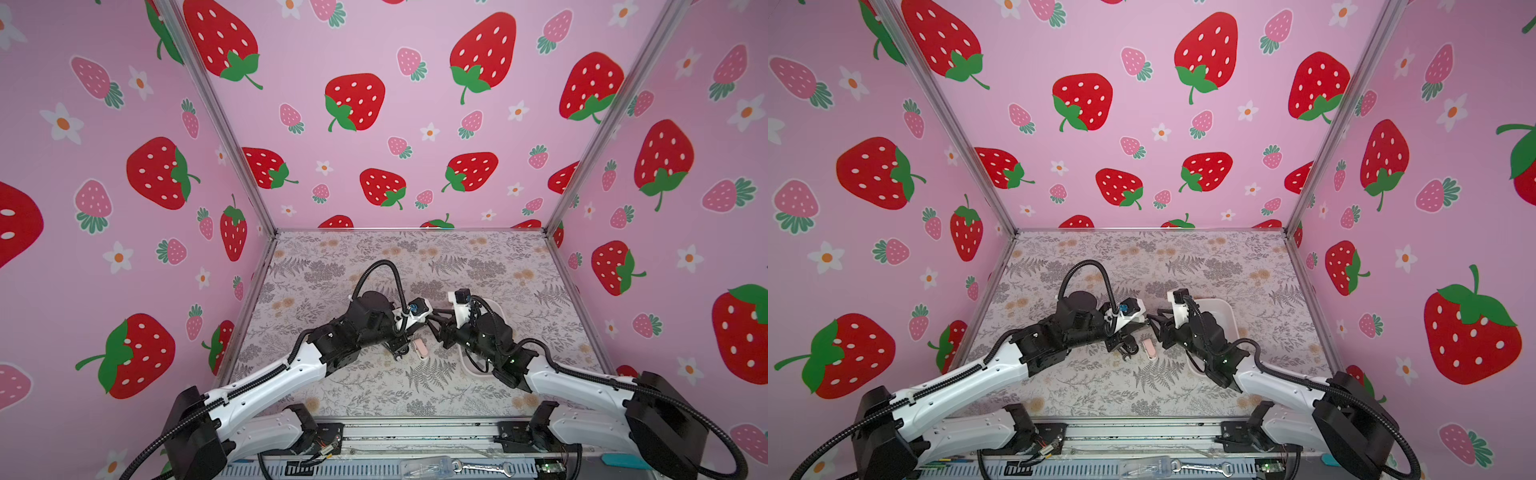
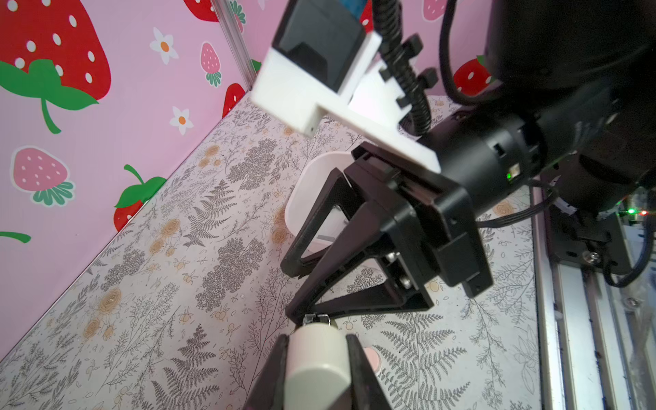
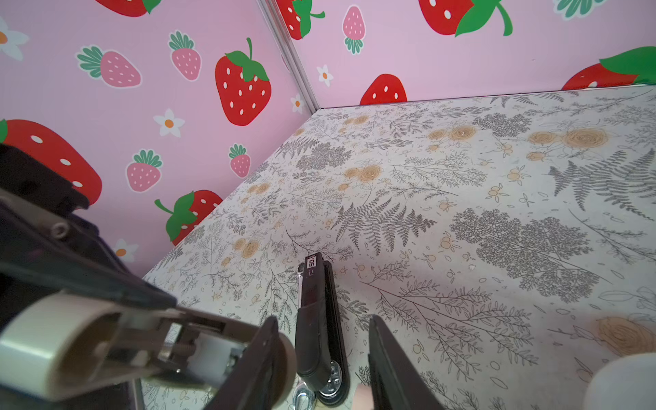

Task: Load the staples into the stapler

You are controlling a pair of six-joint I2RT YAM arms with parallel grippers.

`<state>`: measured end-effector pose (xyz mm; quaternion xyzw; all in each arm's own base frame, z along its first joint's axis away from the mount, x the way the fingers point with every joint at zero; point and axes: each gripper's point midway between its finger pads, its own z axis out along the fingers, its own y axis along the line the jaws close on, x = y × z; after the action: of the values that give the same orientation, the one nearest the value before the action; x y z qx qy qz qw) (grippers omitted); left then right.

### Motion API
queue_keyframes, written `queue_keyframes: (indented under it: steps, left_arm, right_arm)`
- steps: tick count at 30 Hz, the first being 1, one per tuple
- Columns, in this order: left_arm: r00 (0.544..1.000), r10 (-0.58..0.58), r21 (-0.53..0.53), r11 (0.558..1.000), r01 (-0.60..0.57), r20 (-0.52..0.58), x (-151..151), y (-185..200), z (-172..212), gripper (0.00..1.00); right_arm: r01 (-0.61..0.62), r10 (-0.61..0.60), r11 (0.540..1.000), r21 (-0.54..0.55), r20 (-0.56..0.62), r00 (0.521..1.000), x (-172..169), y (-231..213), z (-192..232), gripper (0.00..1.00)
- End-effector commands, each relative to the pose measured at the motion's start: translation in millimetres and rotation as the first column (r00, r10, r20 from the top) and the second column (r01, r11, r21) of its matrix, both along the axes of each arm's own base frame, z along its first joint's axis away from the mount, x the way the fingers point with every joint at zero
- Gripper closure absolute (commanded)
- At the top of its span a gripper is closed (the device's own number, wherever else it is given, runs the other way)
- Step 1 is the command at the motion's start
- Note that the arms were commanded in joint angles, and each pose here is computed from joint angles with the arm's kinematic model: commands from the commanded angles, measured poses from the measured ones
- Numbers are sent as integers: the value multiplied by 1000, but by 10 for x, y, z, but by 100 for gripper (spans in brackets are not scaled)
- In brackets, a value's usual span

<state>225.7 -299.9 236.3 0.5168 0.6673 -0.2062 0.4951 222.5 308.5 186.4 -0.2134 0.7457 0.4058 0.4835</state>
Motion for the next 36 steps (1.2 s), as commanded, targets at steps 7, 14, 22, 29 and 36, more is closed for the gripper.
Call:
queue_keyframes:
  steps: [7,14,22,29,36]
  left_arm:
    - [993,-42,-122,991,55,106,-56,-60,496,100]
    - [994,-21,-117,993,34,109,-55,-4,465,100]
    - [996,13,-107,994,-3,92,-41,118,380,100]
    - [1000,2,-114,993,0,24,-2,234,294,100]
    - [984,-178,-138,974,178,14,-304,176,296,100]
  right_arm:
    - [-74,74,997,-15,-3,997,-134,178,-120,57]
    - [-23,28,997,-69,69,997,-76,68,-77,58]
    - [212,-163,968,-138,303,939,104,-462,39,66]
    - [36,33,990,-133,483,875,-255,-414,284,28]
    - [-313,309,943,-111,639,704,-967,-296,467,15]
